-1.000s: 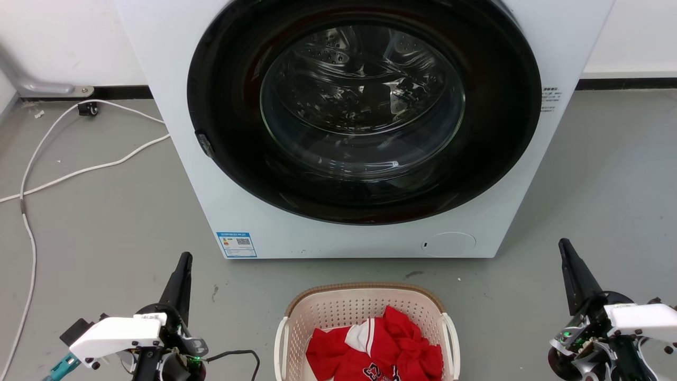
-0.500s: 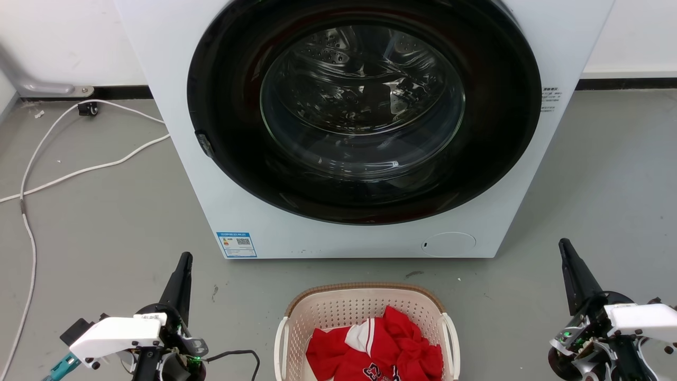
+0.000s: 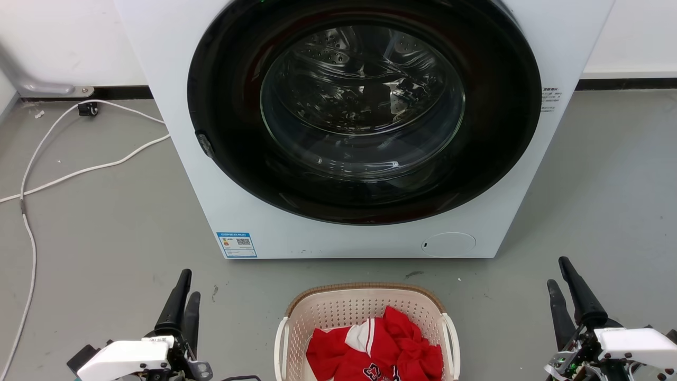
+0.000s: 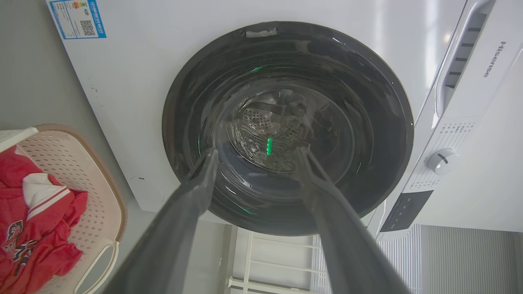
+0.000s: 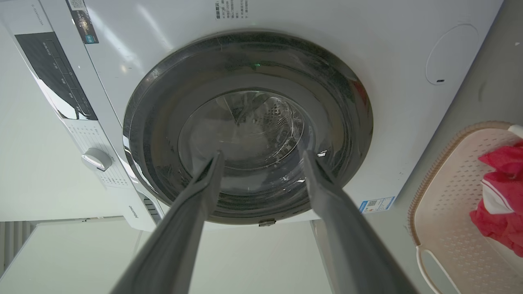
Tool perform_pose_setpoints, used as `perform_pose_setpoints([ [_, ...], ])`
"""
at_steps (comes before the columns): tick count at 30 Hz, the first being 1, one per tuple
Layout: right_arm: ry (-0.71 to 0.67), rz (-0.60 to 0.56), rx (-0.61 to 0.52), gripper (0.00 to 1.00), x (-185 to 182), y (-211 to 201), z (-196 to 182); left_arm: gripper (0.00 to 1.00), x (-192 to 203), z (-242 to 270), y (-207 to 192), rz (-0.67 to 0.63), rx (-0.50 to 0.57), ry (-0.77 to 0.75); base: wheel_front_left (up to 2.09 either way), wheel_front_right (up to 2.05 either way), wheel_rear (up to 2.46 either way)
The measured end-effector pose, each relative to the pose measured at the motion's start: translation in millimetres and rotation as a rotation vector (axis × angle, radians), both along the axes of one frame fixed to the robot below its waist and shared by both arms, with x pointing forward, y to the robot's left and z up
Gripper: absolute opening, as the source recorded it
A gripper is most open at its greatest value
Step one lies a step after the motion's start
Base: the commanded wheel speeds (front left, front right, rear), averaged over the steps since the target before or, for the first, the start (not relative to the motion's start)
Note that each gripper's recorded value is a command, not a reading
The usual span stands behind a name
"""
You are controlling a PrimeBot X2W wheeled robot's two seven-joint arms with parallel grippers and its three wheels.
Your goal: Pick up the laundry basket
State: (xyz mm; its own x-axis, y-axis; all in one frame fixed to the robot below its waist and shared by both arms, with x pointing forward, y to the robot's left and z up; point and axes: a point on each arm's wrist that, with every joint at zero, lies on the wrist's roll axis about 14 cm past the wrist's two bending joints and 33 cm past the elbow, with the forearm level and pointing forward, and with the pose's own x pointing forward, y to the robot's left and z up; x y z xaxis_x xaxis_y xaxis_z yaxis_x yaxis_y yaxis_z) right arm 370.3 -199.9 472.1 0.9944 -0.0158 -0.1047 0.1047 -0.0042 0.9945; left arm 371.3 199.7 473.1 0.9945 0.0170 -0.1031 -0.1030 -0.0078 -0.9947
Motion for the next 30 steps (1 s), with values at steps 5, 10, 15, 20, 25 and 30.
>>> perform_pose_setpoints([
  [5,0.000,-0.014,-0.024,1.00,-2.0,-1.2,0.0,1.00,-1.1,2.4,3.7,0.019,0.036,-0.006,0.00,0.00,0.00],
  [10,-0.008,-0.030,-0.060,1.00,-2.3,-4.1,3.3,1.00,-4.1,2.8,11.7,0.051,0.074,-0.005,0.00,0.00,0.00],
  [15,-0.001,-0.050,-0.140,1.00,-5.1,-11.4,2.3,1.00,-5.5,6.2,22.8,0.087,0.135,-0.010,0.00,0.00,0.00],
  [20,-0.012,-0.064,-0.251,1.00,-4.6,-18.4,8.7,1.00,-7.9,7.5,34.3,0.124,0.190,-0.006,0.00,0.00,0.00],
  [25,-0.046,-0.074,-0.396,1.00,-2.4,-23.5,22.8,1.00,-8.1,17.2,42.8,0.153,0.261,-0.025,0.00,0.00,0.00],
  [30,-0.097,-0.064,-0.570,1.00,0.9,-20.4,42.1,1.00,-6.5,33.6,50.2,0.180,0.361,-0.050,0.00,0.00,0.00],
])
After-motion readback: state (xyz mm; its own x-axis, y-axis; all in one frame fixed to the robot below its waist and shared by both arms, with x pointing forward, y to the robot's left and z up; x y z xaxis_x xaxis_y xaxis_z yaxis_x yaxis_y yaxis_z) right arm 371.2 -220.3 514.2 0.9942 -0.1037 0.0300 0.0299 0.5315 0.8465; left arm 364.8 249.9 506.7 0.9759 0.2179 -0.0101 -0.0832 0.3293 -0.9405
